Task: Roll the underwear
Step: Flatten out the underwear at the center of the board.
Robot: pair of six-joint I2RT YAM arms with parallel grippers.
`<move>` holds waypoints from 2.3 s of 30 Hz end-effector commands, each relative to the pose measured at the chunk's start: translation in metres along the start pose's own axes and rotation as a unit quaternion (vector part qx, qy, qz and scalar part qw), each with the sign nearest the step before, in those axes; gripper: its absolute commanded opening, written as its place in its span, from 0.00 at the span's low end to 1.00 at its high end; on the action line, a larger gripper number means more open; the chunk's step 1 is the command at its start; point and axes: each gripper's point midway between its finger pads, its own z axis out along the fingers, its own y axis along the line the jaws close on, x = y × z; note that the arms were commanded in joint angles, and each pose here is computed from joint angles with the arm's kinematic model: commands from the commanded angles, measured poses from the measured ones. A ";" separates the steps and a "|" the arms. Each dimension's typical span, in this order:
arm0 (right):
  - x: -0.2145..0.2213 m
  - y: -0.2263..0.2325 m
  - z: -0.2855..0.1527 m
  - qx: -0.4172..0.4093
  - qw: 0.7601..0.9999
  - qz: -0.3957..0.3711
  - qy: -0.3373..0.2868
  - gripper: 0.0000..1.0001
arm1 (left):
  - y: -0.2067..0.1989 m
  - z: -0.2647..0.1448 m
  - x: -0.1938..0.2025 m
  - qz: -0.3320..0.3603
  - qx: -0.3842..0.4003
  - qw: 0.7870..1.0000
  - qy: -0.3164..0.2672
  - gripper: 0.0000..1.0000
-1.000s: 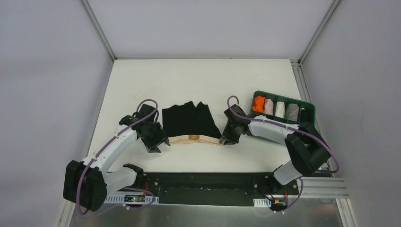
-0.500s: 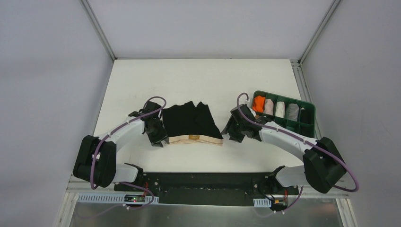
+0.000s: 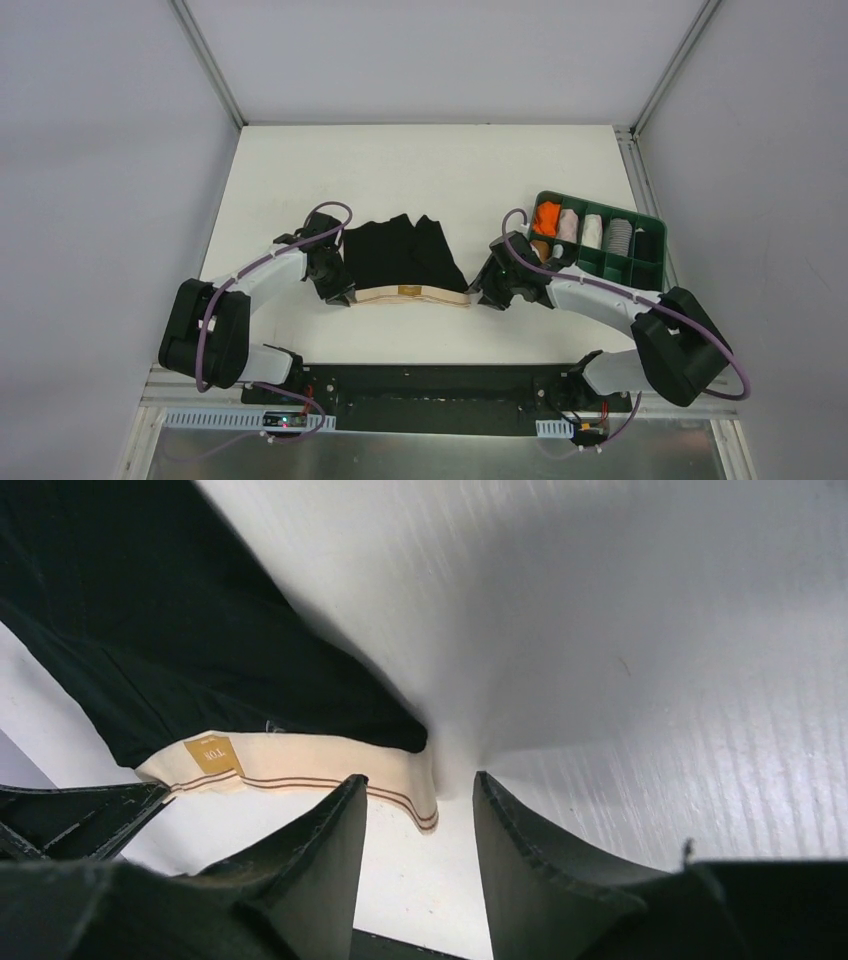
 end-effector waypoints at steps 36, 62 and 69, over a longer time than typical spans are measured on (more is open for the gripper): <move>-0.055 -0.053 -0.029 0.170 0.971 -0.106 -0.130 0.50 | -0.005 -0.004 -0.003 -0.025 0.017 0.999 -0.013 0.00; -0.005 0.003 -0.012 0.001 0.999 -0.025 -0.035 0.55 | -0.002 -0.019 -0.010 -0.014 0.011 0.999 -0.033 0.00; 0.019 0.005 0.015 -0.009 1.000 -0.008 0.019 0.48 | -0.001 -0.016 -0.010 -0.018 0.006 0.999 -0.027 0.00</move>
